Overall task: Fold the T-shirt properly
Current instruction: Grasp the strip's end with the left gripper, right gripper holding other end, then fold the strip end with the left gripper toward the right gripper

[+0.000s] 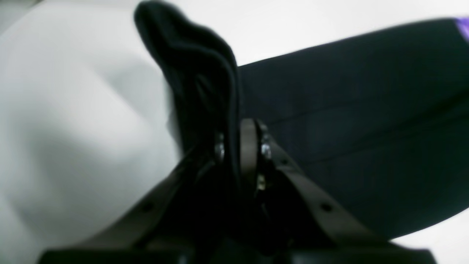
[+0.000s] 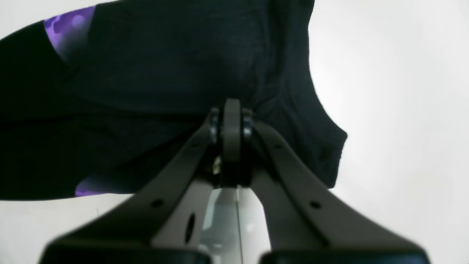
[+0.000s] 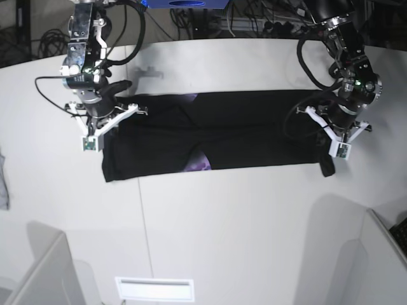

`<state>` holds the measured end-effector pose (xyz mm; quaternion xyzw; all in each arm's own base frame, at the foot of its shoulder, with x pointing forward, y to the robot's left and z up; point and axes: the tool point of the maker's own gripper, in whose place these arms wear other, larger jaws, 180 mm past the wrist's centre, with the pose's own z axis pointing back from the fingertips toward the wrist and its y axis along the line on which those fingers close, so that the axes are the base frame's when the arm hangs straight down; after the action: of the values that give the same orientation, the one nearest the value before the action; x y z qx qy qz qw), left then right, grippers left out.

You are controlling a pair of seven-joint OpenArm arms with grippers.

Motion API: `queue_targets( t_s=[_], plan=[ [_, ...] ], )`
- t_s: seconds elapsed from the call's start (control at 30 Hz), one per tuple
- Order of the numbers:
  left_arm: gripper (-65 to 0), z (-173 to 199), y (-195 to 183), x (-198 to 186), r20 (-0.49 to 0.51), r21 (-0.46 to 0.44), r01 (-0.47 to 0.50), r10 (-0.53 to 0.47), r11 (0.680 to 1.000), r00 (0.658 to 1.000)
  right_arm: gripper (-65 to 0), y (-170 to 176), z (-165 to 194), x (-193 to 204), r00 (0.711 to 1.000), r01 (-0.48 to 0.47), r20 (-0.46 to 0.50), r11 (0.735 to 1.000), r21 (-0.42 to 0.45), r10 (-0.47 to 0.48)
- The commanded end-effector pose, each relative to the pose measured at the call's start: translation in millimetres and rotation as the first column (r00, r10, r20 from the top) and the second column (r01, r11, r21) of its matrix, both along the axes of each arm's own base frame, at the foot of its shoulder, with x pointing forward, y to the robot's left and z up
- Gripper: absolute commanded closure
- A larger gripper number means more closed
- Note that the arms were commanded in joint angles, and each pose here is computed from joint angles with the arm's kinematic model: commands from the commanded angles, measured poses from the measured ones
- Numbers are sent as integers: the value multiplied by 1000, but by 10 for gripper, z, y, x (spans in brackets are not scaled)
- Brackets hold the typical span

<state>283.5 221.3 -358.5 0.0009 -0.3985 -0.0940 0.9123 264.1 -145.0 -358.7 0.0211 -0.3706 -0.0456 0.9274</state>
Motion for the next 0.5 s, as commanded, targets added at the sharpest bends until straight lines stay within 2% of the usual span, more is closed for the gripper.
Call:
queue_targets(
  t_s=[0.0, 0.23, 0.47],
  plan=[
    [0, 120, -74, 86, 49, 4, 20, -20, 1000, 999, 0, -47, 99, 69, 999, 10, 45, 1000, -1, -10],
    [0, 2, -628, 109, 23, -19, 120, -119, 993, 993, 0, -300, 65, 67, 993, 106, 36, 987, 121, -111],
    [0, -21, -1006, 126, 18, -25, 195, -195, 980, 981, 0, -429, 28, 59, 991, 125, 27, 984, 129, -130]
  ],
)
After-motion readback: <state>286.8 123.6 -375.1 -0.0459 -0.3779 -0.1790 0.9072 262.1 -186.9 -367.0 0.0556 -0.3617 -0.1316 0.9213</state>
